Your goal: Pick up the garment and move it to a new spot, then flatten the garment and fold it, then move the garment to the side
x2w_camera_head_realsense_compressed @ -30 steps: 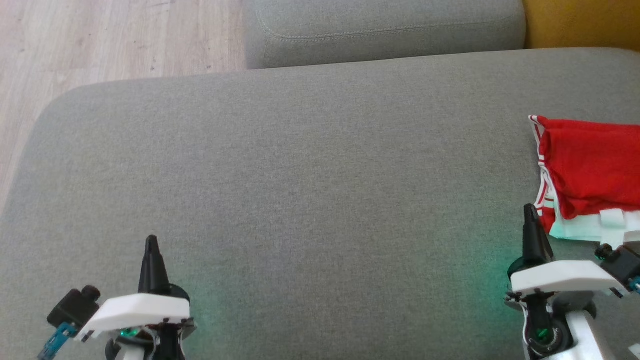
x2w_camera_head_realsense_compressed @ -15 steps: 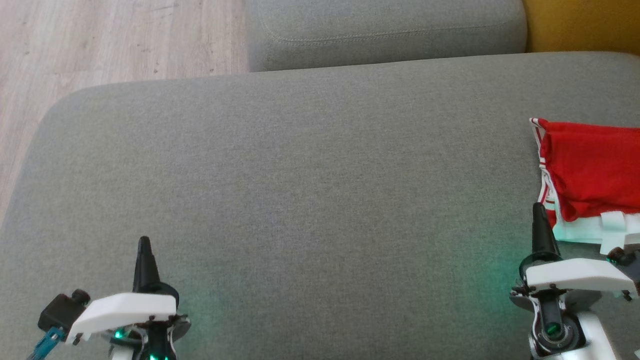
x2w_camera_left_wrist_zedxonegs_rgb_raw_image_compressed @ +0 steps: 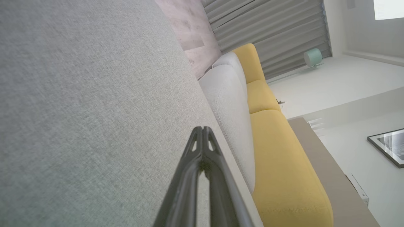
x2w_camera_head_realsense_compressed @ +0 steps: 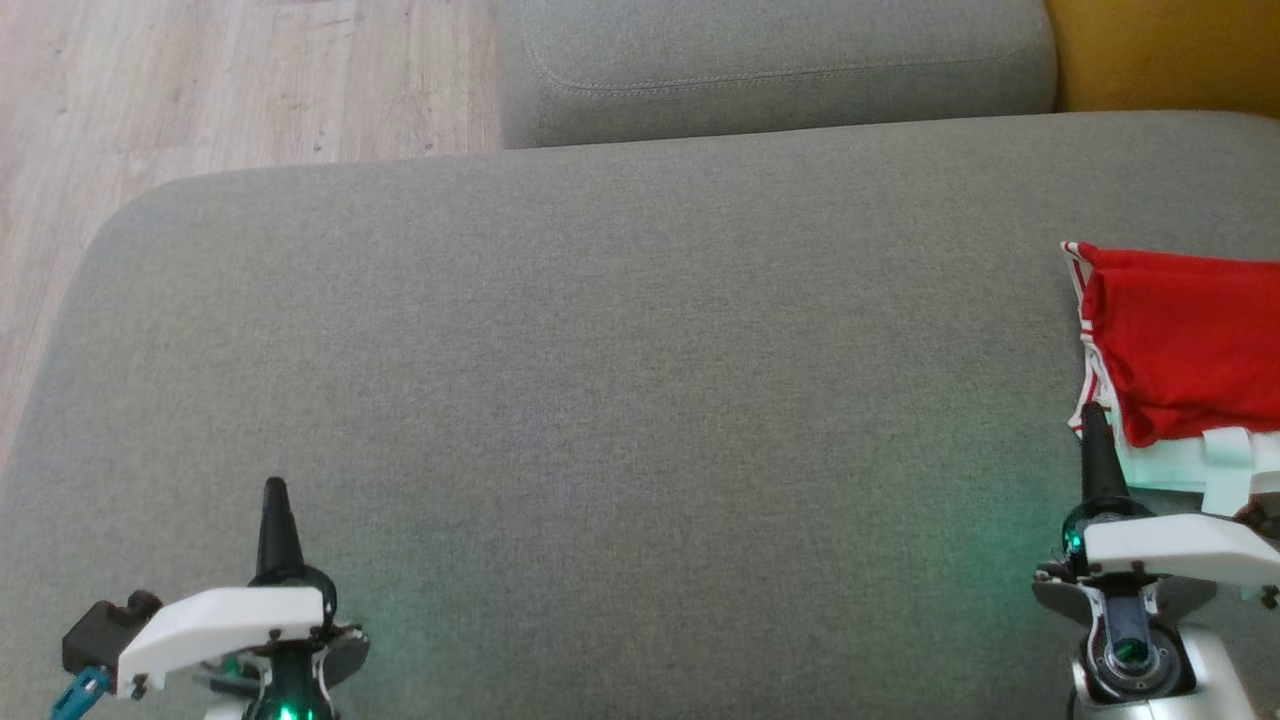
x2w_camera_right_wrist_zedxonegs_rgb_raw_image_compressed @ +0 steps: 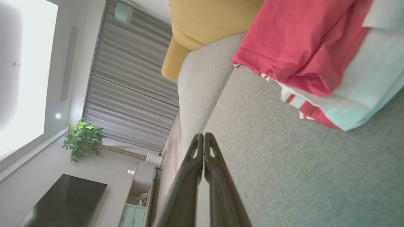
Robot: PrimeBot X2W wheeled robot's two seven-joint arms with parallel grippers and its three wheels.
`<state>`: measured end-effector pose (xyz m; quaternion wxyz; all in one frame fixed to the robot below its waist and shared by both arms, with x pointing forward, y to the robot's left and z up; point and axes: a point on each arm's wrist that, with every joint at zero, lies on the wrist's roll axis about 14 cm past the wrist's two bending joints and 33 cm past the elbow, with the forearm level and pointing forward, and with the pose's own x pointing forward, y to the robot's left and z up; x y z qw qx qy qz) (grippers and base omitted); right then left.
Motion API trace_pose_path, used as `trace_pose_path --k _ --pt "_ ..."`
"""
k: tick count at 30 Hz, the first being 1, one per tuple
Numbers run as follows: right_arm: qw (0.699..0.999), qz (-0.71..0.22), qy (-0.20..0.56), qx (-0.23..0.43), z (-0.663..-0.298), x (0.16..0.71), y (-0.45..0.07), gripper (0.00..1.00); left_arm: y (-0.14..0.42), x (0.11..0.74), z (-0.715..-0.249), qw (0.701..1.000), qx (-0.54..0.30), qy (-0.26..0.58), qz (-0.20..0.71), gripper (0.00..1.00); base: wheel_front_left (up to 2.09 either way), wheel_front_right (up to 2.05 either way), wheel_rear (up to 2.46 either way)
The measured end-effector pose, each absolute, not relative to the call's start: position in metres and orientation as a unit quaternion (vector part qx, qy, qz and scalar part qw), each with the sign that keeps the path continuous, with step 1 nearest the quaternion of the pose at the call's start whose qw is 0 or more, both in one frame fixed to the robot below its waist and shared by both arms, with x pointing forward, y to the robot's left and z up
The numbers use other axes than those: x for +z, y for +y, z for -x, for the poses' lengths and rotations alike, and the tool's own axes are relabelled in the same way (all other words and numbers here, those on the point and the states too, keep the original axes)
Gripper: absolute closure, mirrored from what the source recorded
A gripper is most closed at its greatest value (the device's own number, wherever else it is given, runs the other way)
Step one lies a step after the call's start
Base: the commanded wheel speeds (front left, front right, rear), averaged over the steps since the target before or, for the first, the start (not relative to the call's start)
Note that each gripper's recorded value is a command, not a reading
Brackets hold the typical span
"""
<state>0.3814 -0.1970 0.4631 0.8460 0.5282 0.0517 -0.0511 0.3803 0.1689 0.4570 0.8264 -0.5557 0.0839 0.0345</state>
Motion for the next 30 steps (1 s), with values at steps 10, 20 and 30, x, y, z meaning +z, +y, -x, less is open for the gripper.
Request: trace_pose_path --k 10,20,30 --pt "0.816 -0.575 0.045 -0.048 -0.382 0.468 -0.198 1.00 0.170 0.462 -0.380 0.800 0.030 0.078 0.595 1.00 0.00 0.00 0.00" --pt "0.782 -0.620 0.032 -0.044 -0.383 0.476 -0.201 1.00 0.176 0.467 -0.380 0.770 0.030 0.067 0.634 1.00 0.00 0.00 0.00" --pt "0.747 -0.663 0.028 -0.043 -0.379 0.476 -0.203 1.00 0.182 0.474 -0.379 0.741 0.025 0.054 0.669 1.00 0.00 0.00 0.00"
